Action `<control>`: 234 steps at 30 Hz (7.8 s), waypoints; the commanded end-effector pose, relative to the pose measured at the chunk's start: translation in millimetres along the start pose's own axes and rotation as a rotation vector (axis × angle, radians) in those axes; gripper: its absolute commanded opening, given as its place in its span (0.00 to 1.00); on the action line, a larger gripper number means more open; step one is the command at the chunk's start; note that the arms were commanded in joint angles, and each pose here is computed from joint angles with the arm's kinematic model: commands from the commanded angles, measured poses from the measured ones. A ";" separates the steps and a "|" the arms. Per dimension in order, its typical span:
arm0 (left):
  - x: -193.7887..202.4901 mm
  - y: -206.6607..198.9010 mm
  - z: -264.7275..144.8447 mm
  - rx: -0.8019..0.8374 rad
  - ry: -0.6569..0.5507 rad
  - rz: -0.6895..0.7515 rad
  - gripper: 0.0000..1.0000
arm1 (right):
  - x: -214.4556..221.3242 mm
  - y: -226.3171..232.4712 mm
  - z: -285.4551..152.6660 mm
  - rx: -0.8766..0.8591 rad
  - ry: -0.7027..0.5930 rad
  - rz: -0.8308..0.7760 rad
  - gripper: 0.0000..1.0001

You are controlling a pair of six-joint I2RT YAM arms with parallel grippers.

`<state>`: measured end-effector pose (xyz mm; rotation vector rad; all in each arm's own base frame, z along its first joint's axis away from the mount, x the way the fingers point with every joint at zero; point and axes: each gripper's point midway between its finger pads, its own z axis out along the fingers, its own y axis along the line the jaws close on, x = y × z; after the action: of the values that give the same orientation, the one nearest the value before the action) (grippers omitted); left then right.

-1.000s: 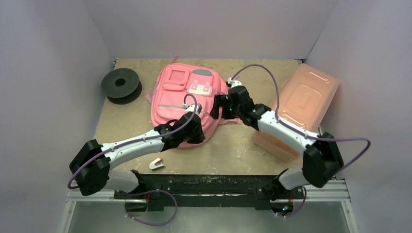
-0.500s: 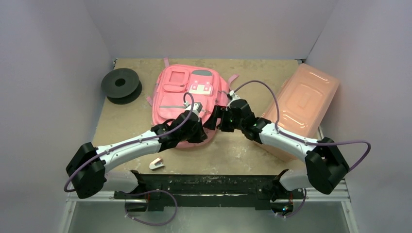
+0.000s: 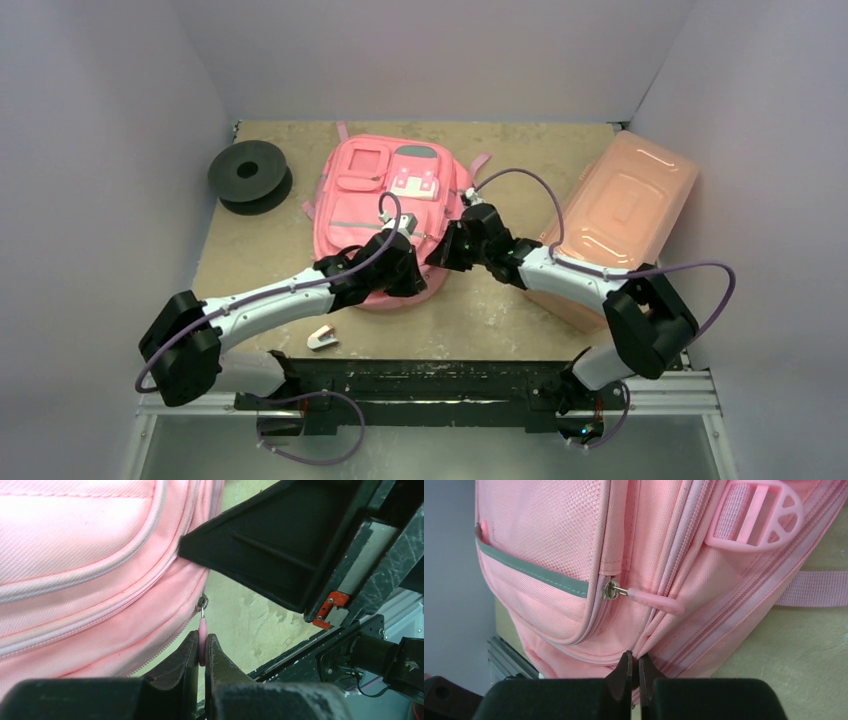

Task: Pack the student bag
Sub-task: Zip the student bag at the center of the board, then adjust the student bag at the center of the board, then unzip the student bag at the center of the board.

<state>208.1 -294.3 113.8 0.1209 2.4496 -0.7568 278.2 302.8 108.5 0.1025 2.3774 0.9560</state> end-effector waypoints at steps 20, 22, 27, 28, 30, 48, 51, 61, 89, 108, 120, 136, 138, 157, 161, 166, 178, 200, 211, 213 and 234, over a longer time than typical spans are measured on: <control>-44.7 53.4 -65.9 -0.004 -0.217 -0.032 0.00 | -81.7 25.1 -74.7 0.067 -0.209 -0.721 0.59; -48.6 50.2 -71.9 0.005 -0.231 -0.020 0.00 | -56.5 65.1 -87.8 -0.106 -0.262 -0.882 0.64; -49.7 50.1 -82.4 0.007 -0.251 -0.014 0.00 | 2.9 108.0 -93.3 -0.539 -0.335 -1.192 0.73; -48.9 50.7 -82.9 0.007 -0.250 -0.019 0.00 | 20.0 107.5 -90.2 -0.601 -0.300 -1.327 0.78; -48.3 48.8 -84.5 0.015 -0.247 -0.031 0.00 | 15.5 103.9 -77.1 -0.501 -0.350 -1.450 0.80; -54.5 24.3 -87.3 0.112 -0.230 -0.064 0.00 | -7.0 70.4 6.3 -0.028 -0.375 -1.536 0.53; -54.8 29.9 -86.6 0.081 -0.233 -0.064 0.00 | -2.5 58.0 9.8 -0.002 -0.357 -1.505 0.21; -46.5 147.9 -85.3 -0.419 -0.243 -0.217 0.00 | -12.6 11.8 -18.3 -0.005 -0.341 -1.281 0.00; -104.2 265.8 -92.5 -0.747 -0.405 -0.496 0.00 | -4.9 6.9 -53.6 -0.077 -0.330 -1.243 0.00; -120.6 292.8 -122.6 -0.464 -0.925 -0.775 0.00 | -6.7 6.2 -64.2 -0.081 -0.351 -1.086 0.00; -159.4 310.1 -143.3 -0.415 -1.068 -0.764 0.00 | -4.4 14.7 -70.1 -0.151 -0.358 -1.047 0.00; -167.6 298.6 -122.5 -0.340 -0.860 -0.820 0.28 | 15.2 22.2 -56.1 -0.225 -0.227 -1.103 0.18; -152.9 278.6 -117.2 -0.308 -0.745 -0.826 0.33 | 32.4 30.7 -57.9 -0.297 -0.173 -1.147 0.36; -56.9 131.6 -47.1 -0.034 -0.228 -0.442 0.58 | -64.7 31.5 -61.8 0.071 -0.206 -0.533 0.99; -56.5 142.6 -26.6 -0.115 -0.168 -0.451 0.56 | -64.3 -8.0 -33.6 0.255 -0.084 -0.632 0.97; -75.0 165.9 -10.6 -0.217 -0.123 -0.409 0.53 | -10.3 -18.3 -7.8 0.199 0.040 -0.638 0.85; -99.8 202.7 -41.2 -0.284 -0.175 -0.480 0.58 | 39.3 72.3 -10.3 -0.100 0.046 -0.703 0.92; -50.8 87.1 -50.7 0.168 -0.119 -0.395 0.66 | 16.1 -27.2 -26.9 0.096 0.010 -0.819 0.45; -39.7 64.2 -60.9 0.302 -0.301 -0.284 0.66 | 69.8 76.9 -52.9 -0.345 0.131 -0.484 0.07; -38.4 57.3 -64.4 0.288 -0.352 -0.227 0.66 | 63.7 78.9 -52.6 -0.306 0.110 -0.335 0.04; -9.1 22.9 -38.9 -0.181 -0.443 0.338 0.46 | 74.7 49.4 -21.0 -0.063 0.219 0.212 0.06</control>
<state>179.8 -266.0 117.1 0.2958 2.0483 -0.5819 194.7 342.1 109.4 0.1292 2.5564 1.1711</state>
